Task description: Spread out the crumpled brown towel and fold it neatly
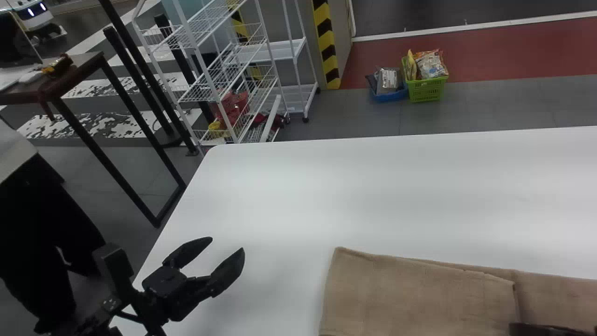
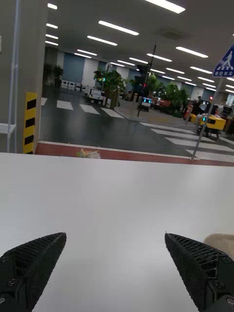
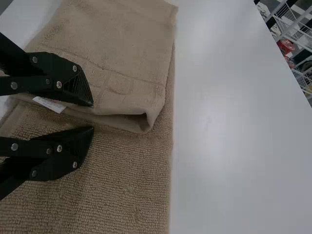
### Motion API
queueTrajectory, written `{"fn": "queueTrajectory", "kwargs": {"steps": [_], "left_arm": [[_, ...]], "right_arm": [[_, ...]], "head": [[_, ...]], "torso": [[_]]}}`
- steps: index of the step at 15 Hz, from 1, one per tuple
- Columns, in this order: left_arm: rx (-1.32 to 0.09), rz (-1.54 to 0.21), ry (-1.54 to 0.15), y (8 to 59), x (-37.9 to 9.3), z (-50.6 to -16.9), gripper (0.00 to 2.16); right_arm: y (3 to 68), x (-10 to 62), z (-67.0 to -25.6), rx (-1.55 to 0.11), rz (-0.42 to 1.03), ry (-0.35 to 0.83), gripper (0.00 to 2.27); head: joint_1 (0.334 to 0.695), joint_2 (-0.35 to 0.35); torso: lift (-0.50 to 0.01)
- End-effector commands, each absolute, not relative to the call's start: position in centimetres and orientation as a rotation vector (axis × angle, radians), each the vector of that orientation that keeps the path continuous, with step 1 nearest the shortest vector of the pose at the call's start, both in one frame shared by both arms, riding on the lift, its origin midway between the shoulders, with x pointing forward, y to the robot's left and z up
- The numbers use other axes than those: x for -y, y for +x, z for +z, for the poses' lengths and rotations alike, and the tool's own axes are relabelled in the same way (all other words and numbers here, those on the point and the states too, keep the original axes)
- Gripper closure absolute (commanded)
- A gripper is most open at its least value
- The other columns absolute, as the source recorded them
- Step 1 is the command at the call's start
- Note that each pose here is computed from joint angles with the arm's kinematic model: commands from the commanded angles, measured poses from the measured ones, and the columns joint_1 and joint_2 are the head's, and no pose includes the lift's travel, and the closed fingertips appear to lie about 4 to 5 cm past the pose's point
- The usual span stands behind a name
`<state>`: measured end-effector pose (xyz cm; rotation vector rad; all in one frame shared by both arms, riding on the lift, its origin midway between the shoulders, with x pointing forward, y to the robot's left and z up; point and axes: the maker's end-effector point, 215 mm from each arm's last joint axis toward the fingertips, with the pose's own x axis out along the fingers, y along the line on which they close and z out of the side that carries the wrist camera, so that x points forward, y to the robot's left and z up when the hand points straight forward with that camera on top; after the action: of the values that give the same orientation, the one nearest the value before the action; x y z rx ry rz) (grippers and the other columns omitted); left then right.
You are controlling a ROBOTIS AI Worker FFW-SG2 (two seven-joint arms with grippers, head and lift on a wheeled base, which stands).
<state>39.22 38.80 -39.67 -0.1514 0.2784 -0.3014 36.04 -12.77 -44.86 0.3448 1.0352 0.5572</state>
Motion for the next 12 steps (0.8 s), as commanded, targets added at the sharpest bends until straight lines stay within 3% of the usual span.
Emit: {"fn": "queueTrajectory", "kwargs": {"steps": [1, 5, 12], "left_arm": [[-0.279, -0.3, -0.154, 39.2, -38.8, -39.7, 0.06], [-0.278, -0.297, -0.153, 39.2, -38.9, -39.7, 0.06], [-0.279, -0.289, -0.155, 39.1, -39.4, -39.8, 0.06]], "right_arm": [[36.0, 12.8, -44.9, -1.038, 0.554, 0.346, 0.7], [36.1, 12.5, -44.6, -1.029, 0.56, 0.346, 0.57], [37.3, 11.2, -43.2, -0.996, 0.585, 0.332, 0.57]], "head": [[0.695, 0.35], [0.695, 0.35], [0.695, 0.35]], "torso": [[-0.128], [-0.128], [-0.128]]}}
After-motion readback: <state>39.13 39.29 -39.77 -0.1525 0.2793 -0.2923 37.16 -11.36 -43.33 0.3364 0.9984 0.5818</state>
